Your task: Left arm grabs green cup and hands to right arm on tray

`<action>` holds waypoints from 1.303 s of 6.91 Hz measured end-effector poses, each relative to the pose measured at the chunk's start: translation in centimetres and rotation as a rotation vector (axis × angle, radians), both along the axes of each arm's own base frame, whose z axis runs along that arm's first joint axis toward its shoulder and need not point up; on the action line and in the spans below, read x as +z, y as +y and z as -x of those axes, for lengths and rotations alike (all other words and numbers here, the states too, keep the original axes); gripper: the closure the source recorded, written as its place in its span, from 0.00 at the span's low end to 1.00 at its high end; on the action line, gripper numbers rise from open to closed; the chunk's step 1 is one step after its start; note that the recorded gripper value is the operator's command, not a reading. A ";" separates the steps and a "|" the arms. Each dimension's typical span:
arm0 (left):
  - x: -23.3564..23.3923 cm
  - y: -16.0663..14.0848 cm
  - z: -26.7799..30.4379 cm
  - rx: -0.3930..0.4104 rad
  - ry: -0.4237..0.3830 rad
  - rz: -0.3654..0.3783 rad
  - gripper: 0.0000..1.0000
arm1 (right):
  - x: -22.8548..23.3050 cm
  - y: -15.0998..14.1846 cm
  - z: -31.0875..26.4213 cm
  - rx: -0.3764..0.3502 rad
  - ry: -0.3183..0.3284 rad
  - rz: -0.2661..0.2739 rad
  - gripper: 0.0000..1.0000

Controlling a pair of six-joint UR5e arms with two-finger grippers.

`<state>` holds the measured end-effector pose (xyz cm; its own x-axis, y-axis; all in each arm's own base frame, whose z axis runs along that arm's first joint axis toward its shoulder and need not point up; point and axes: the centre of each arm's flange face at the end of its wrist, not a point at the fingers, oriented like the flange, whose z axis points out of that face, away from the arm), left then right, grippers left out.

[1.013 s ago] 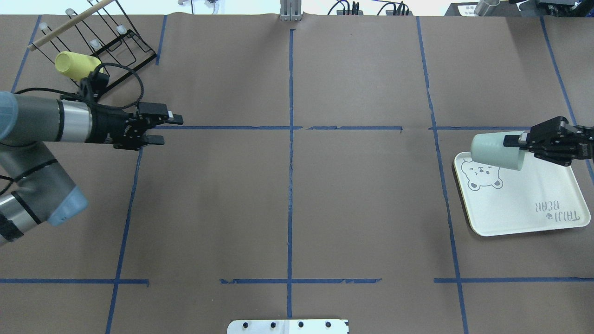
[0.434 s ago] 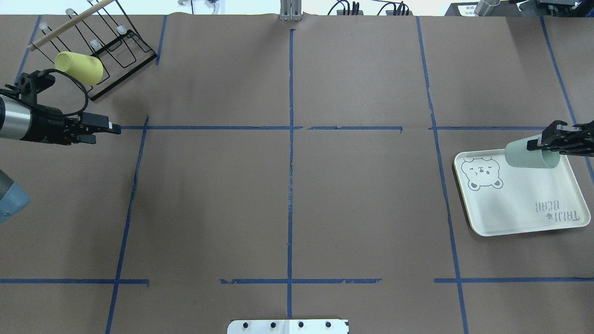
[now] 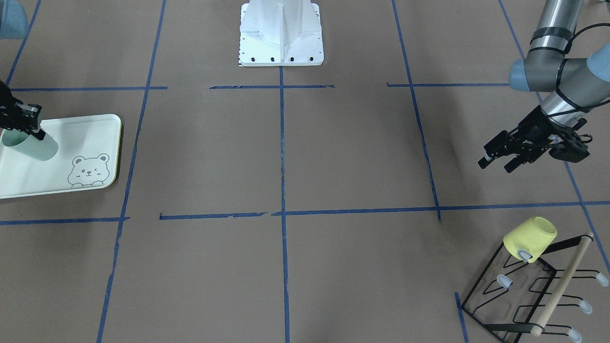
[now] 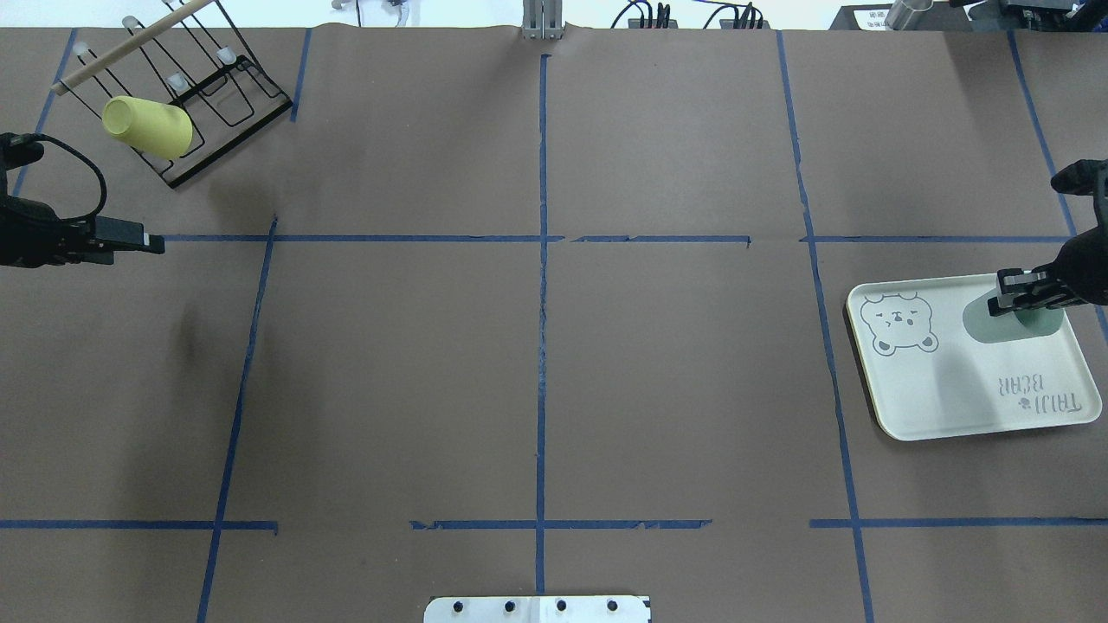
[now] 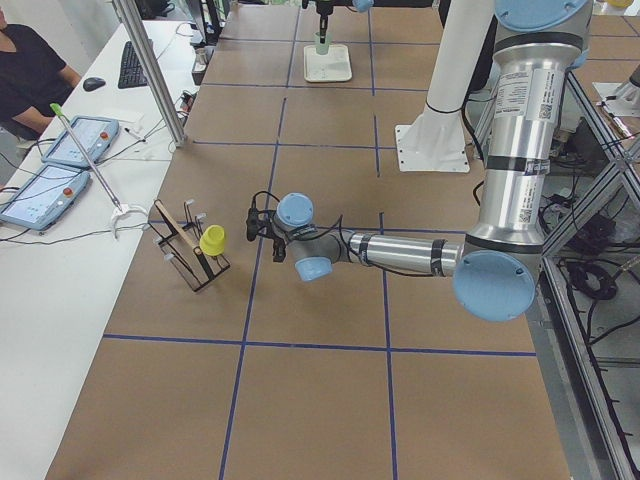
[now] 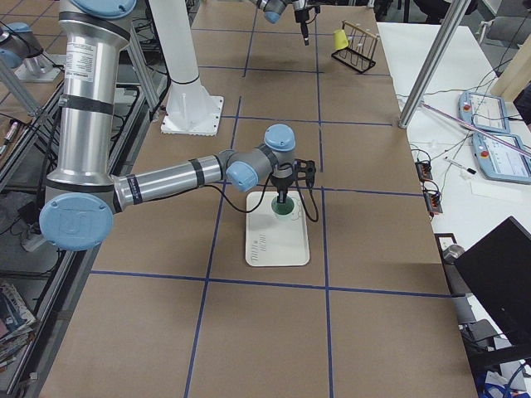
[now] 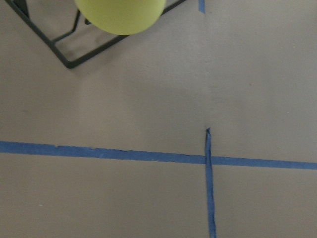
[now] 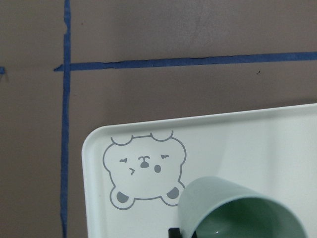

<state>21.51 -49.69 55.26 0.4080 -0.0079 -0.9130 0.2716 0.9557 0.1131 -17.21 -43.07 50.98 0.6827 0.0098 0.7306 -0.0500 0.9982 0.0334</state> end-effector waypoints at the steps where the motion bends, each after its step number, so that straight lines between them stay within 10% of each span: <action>1: 0.1 -0.1 0.4 -0.006 -0.005 0.000 0.00 | 1.0 -0.2 1.2 -0.036 0.029 0.004 1.00; 4: 0.0 -0.4 1.2 -0.021 -0.005 -0.003 0.00 | 2.9 0.1 3.3 -0.077 0.081 0.010 0.96; 5: -0.1 -0.4 1.4 -0.024 -0.004 -0.004 0.00 | 3.1 0.2 3.5 -0.081 0.087 0.010 0.76; 6: -0.3 -0.4 1.6 -0.026 -0.002 -0.007 0.00 | 3.2 0.2 3.7 -0.082 0.090 0.009 0.01; 9: -0.6 -0.2 1.8 -0.027 0.002 -0.013 0.00 | 2.1 0.0 3.0 -0.066 0.081 -0.006 0.00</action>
<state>19.68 -49.88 54.66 0.4059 -0.0073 -0.9139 0.2980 0.9464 0.1248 -20.20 -43.04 53.11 0.7386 -0.0416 0.6728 0.0190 0.9990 0.0408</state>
